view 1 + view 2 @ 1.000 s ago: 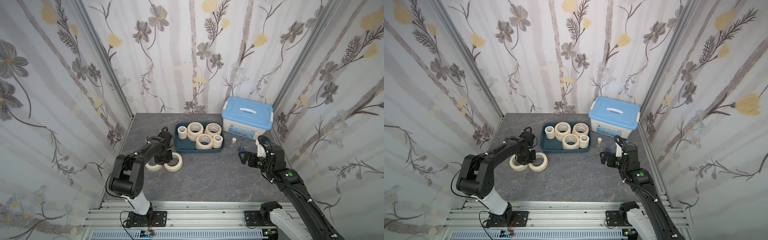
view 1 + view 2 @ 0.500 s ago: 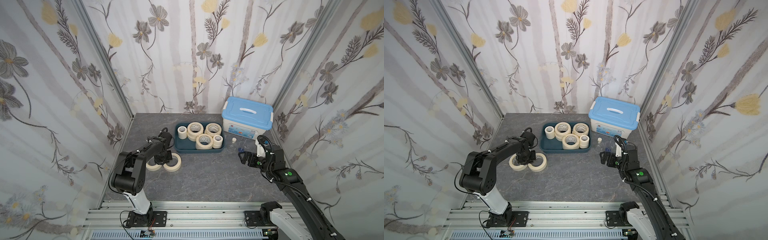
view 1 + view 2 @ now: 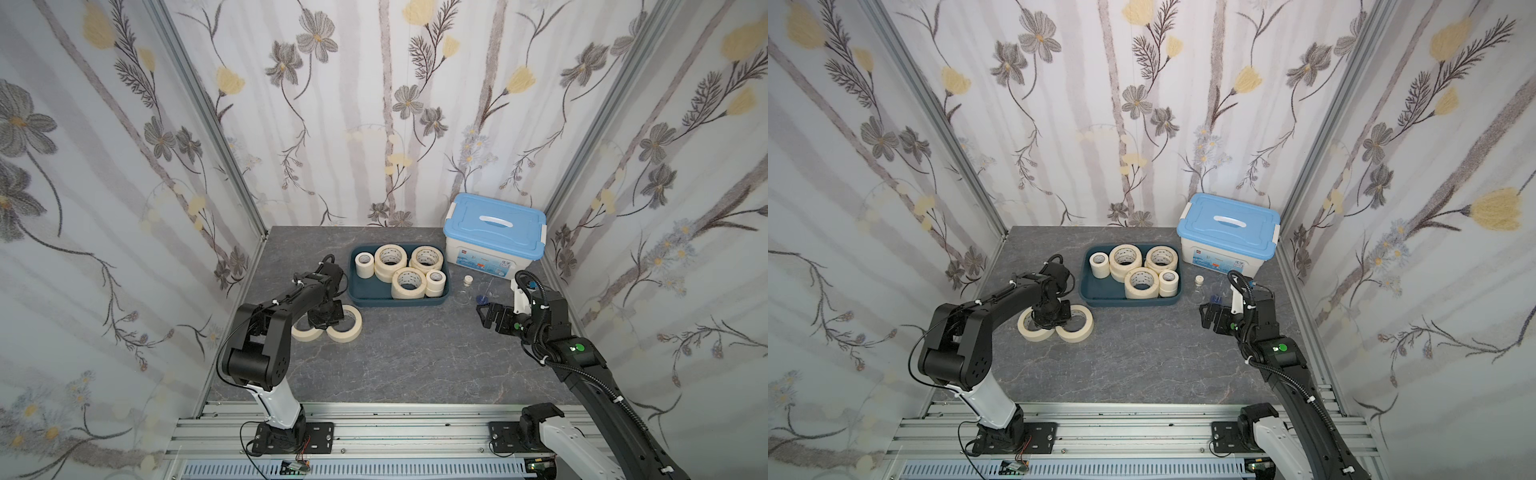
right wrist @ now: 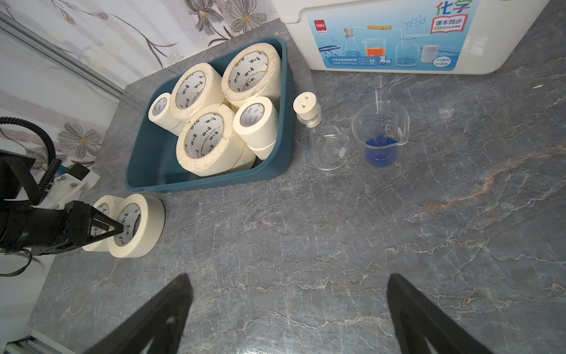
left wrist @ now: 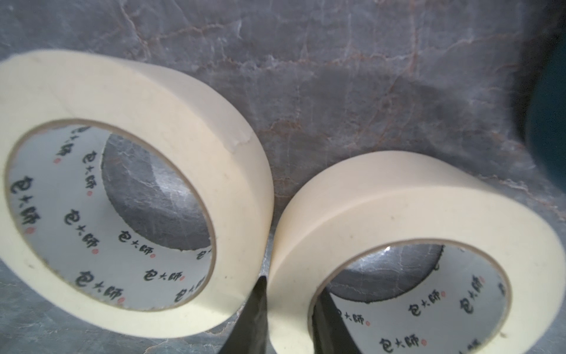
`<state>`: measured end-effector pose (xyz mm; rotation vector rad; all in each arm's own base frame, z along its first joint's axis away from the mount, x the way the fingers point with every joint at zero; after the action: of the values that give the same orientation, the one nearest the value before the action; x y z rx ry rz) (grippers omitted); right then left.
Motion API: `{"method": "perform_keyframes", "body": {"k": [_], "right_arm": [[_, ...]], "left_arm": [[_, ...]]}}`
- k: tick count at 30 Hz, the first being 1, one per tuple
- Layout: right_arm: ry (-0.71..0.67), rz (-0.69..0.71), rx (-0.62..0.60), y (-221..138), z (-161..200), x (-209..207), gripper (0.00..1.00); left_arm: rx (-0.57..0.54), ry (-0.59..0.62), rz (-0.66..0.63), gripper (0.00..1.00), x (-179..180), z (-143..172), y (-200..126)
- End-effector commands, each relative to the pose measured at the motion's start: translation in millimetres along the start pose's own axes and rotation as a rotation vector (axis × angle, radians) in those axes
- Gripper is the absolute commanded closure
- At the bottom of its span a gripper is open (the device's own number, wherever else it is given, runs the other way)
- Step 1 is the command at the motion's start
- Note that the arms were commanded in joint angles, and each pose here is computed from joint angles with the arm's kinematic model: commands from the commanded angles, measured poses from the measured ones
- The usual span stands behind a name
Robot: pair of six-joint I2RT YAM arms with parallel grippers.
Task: Take out the art tape in the storage box
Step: Place the art tape at the center of the board, then pick up the art tape from the storage box.
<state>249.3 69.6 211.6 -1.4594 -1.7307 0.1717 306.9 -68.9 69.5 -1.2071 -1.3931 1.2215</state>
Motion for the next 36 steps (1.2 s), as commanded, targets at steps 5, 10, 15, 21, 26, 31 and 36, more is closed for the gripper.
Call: {"method": "perform_keyframes", "body": {"k": [5,10,15,21,26,31,36], "right_arm": [[0.005,-0.019,0.001,-2,-1,4,0.0],[0.009,-0.025,0.009,-3,-2,7,0.0],[0.014,-0.038,0.038,-2,-3,12,0.0],[0.008,-0.066,0.114,7,1,25,0.0],[-0.032,-0.066,0.188,22,5,42,0.03],[-0.128,-0.061,0.231,38,3,72,0.07],[-0.219,-0.067,0.288,61,5,104,0.13]], "left_arm": [[-0.048,-0.008,0.015,0.64,0,-5,-17],[-0.083,-0.008,0.035,0.61,0,-7,-33],[-0.163,-0.002,0.067,0.56,0,-9,-60],[-0.286,0.003,0.111,0.46,2,-10,-95],[-0.404,0.005,0.157,0.34,4,-7,-118],[-0.518,0.005,0.186,0.18,10,1,-139],[-0.591,0.007,0.214,0.05,13,8,-150]]}}
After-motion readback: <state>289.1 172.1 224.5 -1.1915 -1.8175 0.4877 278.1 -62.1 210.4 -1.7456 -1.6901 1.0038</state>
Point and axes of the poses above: each gripper's point midway between its finger pads, its own y axis out along the fingers, its own x axis along the line the jaws close on, z = x × y, the point moved 3 cm from there along -y, back along the fingers, and after that the axes turned 7 degrees about y, right-handed, at the moved point
